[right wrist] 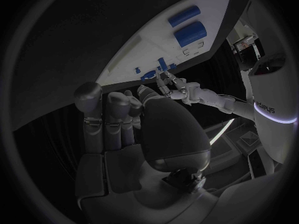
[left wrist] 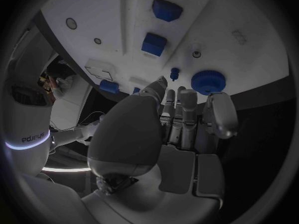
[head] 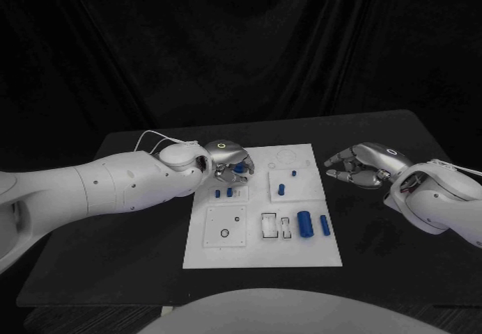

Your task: Assemble the parts on the task board

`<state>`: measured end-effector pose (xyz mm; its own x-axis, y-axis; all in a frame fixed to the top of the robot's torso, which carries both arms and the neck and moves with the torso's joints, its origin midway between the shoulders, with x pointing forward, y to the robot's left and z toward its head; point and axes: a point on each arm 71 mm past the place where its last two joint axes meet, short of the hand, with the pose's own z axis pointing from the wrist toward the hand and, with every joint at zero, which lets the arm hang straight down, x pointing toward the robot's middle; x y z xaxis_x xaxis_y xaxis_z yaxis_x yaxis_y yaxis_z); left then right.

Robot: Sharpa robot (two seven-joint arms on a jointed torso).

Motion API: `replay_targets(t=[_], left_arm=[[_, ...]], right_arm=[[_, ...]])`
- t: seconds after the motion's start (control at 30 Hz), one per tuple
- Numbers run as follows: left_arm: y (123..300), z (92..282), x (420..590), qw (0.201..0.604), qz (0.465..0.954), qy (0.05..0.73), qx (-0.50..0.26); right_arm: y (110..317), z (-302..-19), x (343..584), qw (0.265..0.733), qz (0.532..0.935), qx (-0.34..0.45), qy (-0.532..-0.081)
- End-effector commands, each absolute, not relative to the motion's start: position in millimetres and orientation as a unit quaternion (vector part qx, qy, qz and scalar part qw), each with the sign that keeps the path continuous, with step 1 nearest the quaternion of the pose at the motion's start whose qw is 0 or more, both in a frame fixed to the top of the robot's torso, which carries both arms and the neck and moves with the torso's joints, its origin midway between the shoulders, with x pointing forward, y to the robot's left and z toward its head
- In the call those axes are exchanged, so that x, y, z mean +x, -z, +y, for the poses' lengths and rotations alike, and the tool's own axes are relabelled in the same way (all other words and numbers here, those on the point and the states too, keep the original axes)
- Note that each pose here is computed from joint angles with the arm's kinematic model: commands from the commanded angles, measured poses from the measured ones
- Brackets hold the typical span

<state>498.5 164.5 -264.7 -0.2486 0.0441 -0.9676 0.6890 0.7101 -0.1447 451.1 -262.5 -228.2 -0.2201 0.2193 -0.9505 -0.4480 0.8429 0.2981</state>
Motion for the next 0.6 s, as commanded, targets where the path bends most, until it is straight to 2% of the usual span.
replay_targets(t=[0.03, 0.6], left_arm=[[268.1, 162.5, 497.5, 0.55, 0.743, 0.286, 0.254], [279.9, 162.3, 500.7, 0.541, 0.754, 0.277, 0.251]], right_arm=[[229, -262, 450, 0.619, 0.734, -0.077, -0.269], [231, -263, 450, 0.616, 0.737, -0.077, -0.267]])
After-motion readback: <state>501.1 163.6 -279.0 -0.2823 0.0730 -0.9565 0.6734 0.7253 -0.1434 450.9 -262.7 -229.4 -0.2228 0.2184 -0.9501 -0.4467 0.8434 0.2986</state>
